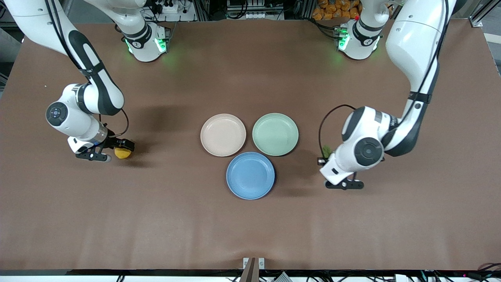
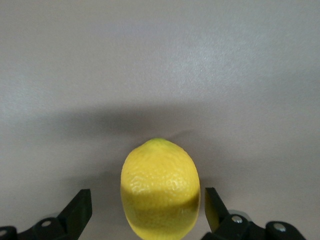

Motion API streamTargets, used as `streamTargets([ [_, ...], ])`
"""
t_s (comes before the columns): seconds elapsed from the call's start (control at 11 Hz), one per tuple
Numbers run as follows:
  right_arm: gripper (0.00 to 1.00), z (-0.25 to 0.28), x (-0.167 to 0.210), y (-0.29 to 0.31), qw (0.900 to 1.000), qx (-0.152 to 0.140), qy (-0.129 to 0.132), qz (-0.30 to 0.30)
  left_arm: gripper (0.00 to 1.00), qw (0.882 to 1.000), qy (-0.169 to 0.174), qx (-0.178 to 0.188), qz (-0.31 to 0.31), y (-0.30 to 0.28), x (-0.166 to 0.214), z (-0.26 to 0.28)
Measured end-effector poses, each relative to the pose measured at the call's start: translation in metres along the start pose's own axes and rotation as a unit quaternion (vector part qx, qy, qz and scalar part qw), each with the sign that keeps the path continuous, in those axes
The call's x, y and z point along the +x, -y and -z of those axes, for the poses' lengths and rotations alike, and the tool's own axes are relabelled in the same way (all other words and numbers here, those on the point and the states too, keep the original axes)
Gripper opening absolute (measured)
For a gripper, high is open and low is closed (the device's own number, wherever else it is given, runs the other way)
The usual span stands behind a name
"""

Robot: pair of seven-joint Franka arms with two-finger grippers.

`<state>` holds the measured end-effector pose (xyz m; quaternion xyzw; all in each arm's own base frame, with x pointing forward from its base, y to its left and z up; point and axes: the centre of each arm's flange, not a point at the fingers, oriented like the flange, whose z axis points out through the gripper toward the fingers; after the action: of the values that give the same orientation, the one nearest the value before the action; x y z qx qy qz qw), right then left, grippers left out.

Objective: Place lemon and lettuce in plates
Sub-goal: 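Carry the lettuce with the left gripper over the pale green plate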

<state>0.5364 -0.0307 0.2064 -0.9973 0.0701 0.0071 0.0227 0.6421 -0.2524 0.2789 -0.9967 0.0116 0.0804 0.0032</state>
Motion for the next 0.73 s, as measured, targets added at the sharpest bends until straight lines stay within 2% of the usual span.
streamTargets([
  [0.45, 1.0, -0.017, -0.002, -0.002, 1.0, 0.0, -0.002, -0.001, 0.04, 0.997, 0.05, 0.007, 0.064, -0.061, -0.045, 0.009],
  [0.73, 1.0, -0.028, -0.003, -0.003, 1.0, 0.0, 0.0, -0.003, 0.04, 0.992, 0.058, 0.021, 0.107, -0.112, -0.075, -0.006],
])
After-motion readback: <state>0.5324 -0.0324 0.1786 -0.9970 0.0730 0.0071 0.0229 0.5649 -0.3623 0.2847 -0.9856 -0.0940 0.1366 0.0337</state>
